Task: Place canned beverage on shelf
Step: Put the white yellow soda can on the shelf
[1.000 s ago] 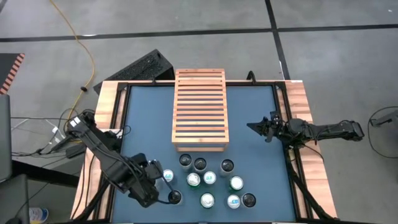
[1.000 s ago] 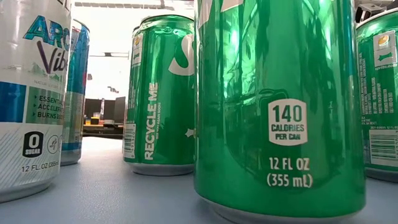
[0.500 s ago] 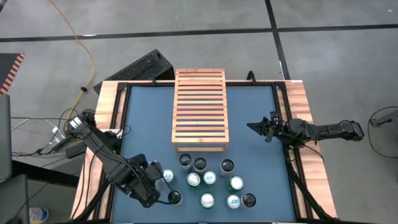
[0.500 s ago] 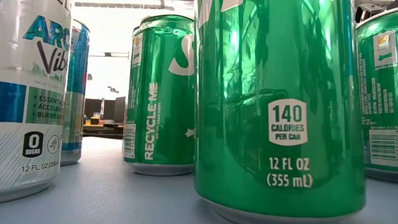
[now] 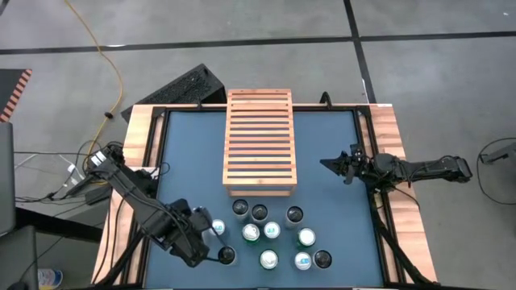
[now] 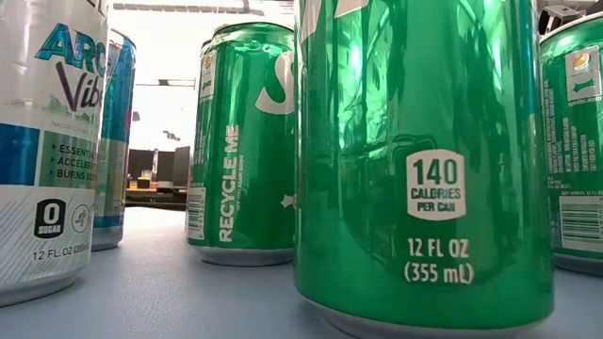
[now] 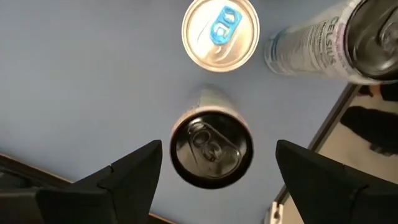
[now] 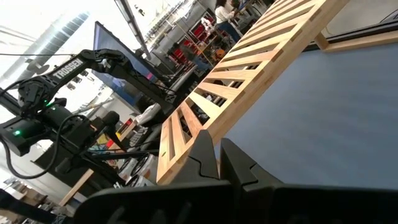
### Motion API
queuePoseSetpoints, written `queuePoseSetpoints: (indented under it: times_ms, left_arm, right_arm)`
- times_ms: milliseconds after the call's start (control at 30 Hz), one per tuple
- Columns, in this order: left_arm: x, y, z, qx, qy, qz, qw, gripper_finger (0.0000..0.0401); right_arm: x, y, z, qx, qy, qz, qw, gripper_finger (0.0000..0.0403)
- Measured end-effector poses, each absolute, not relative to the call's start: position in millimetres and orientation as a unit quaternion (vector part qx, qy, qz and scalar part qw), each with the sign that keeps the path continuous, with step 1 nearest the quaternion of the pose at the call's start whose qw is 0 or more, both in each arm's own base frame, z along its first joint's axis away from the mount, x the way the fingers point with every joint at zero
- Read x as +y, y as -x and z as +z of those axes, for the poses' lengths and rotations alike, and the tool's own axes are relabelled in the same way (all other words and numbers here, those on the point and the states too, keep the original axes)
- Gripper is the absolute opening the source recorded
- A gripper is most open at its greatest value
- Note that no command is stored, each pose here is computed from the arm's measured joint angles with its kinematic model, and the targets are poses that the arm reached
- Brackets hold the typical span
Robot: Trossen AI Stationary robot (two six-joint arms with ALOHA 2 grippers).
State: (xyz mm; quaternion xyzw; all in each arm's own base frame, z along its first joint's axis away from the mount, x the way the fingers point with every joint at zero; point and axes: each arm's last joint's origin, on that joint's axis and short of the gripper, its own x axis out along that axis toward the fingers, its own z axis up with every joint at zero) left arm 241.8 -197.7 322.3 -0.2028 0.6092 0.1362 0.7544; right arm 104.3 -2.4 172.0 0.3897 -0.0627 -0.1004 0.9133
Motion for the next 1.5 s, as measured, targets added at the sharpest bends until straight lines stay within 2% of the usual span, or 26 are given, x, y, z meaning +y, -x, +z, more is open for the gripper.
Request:
queuePoseSetpoints:
  times_ms: [233, 800, 1500]
  left_arm:
    - [-197.9, -240.4, 322.0, 0.62, 0.204, 0.132, 0.746, 0.0302]
    - [-200.3, -242.1, 322.4, 0.58, 0.198, 0.151, 0.776, 0.0302]
    - [-207.3, -235.3, 314.7, 0.57, 0.198, 0.169, 0.78, 0.0302]
  right_arm:
    - [-3.0, -104.2, 171.9, -0.064, -0.371, -0.112, 0.92, 0.0]
    - [-3.1, -104.2, 165.2, -0.032, -0.364, -0.125, 0.922, 0.0]
    - [-3.2, -104.2, 165.1, -0.033, -0.364, -0.127, 0.922, 0.0]
